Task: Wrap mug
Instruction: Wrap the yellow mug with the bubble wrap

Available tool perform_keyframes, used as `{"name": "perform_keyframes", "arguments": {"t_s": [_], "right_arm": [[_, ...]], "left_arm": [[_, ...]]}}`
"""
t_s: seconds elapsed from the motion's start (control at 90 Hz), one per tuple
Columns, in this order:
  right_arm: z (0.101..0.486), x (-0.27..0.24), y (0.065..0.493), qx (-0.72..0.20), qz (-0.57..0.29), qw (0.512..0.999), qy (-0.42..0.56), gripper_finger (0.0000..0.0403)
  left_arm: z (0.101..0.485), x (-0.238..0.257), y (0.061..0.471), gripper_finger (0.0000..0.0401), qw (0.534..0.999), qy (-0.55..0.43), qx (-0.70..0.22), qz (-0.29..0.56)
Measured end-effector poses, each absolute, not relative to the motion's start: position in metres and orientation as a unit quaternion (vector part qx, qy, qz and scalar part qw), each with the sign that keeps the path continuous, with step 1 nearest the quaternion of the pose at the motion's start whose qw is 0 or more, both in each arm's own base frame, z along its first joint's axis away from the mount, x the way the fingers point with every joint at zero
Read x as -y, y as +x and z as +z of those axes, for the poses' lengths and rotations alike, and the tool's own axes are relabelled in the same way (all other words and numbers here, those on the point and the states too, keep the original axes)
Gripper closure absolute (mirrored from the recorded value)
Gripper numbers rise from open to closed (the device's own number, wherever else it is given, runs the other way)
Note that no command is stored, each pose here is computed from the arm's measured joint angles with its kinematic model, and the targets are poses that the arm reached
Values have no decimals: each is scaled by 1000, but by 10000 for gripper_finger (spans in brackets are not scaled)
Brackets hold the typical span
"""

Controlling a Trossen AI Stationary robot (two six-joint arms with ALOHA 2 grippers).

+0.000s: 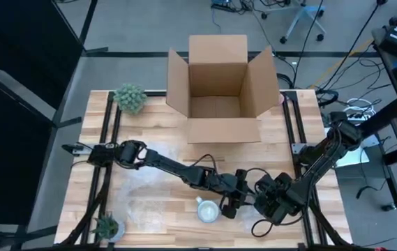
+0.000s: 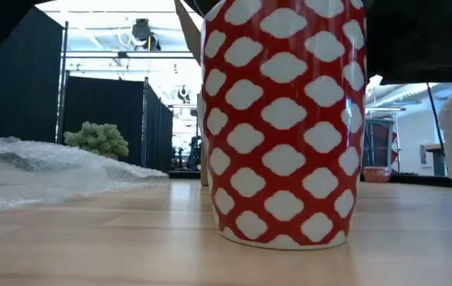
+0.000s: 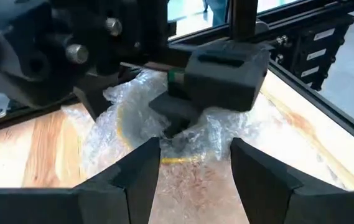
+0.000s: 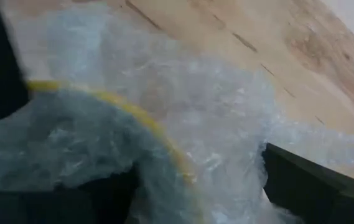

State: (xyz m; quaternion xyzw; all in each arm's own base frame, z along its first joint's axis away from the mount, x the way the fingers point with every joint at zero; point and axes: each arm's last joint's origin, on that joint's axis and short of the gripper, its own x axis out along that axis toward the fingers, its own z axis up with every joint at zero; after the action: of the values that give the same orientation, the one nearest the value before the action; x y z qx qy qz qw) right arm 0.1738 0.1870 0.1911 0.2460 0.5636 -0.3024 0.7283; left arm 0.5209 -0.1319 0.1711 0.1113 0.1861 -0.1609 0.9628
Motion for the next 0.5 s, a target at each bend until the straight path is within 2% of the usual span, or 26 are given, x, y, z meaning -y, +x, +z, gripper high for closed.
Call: {"name": "perform_keyframes", "arguments": {"t_s": [0.322,0.5], "right_arm": [[251,-187,172,-561,-261,743,257,110],[261,-182,169,-540,-266,754,261,110]], "left_arm": [[170,132,521,221,963,111,-187,-161],[170,132,521,221,963,111,-188,-160]]}}
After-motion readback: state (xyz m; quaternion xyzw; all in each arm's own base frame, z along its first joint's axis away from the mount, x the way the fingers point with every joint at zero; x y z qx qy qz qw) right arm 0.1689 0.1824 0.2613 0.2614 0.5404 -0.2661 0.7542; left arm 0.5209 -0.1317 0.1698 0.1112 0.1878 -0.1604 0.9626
